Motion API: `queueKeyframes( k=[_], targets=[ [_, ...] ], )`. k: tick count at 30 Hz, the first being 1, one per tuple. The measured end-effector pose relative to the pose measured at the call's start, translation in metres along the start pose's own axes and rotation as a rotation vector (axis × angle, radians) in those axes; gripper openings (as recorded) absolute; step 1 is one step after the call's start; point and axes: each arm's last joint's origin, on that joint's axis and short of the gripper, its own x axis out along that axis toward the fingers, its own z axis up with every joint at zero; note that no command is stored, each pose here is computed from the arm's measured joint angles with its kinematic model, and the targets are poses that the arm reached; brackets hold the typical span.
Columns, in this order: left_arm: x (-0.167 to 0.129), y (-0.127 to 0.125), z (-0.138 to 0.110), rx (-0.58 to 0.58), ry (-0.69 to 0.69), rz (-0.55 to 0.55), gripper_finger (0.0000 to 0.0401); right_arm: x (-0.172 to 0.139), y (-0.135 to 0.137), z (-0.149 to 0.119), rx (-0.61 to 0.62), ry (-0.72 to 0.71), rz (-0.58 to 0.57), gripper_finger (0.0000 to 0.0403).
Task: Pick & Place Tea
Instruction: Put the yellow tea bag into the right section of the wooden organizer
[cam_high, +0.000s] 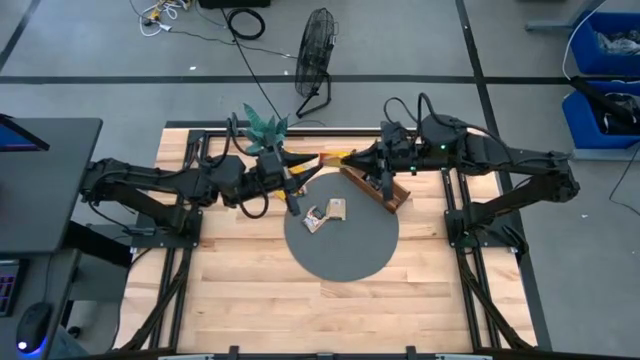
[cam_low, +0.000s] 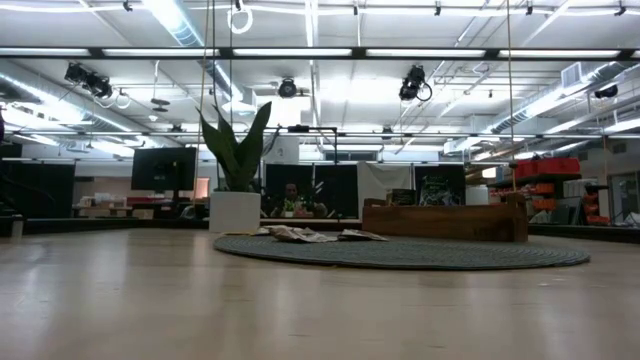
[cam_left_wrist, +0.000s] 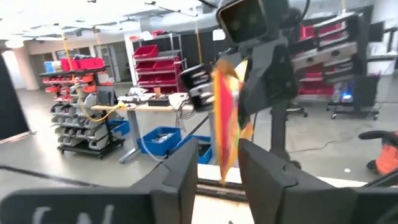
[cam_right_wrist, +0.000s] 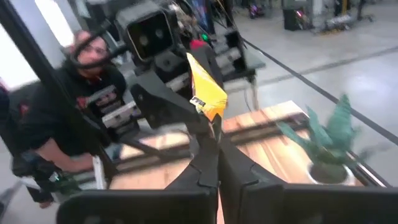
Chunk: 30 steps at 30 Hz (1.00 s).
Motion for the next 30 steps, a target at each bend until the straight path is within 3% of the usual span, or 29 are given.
queueKeyframes(
  k=[4,8,16,20,30],
  targets=[
    [-0.005,0.004,-0.001,0.020,0.055,0.048,0.0152,-0.021,-0.003,-0.001,0.022,0.102,-0.094,0.0000],
    [-0.009,0.004,-0.006,0.030,0.124,0.060,0.0164,-0.038,-0.008,-0.006,0.046,0.299,-0.216,0.0000],
    [-0.010,0.003,-0.015,0.003,0.198,0.068,0.0157,-0.056,-0.034,-0.034,0.124,0.700,-0.439,0.0000],
    [-0.011,0.002,-0.015,0.004,0.202,0.063,0.0152,-0.054,-0.052,-0.042,0.165,0.830,-0.532,0.0000],
    [-0.016,-0.007,-0.016,-0.016,0.217,0.028,0.0144,-0.029,-0.092,-0.063,0.273,1.077,-0.531,0.0000]
  ],
)
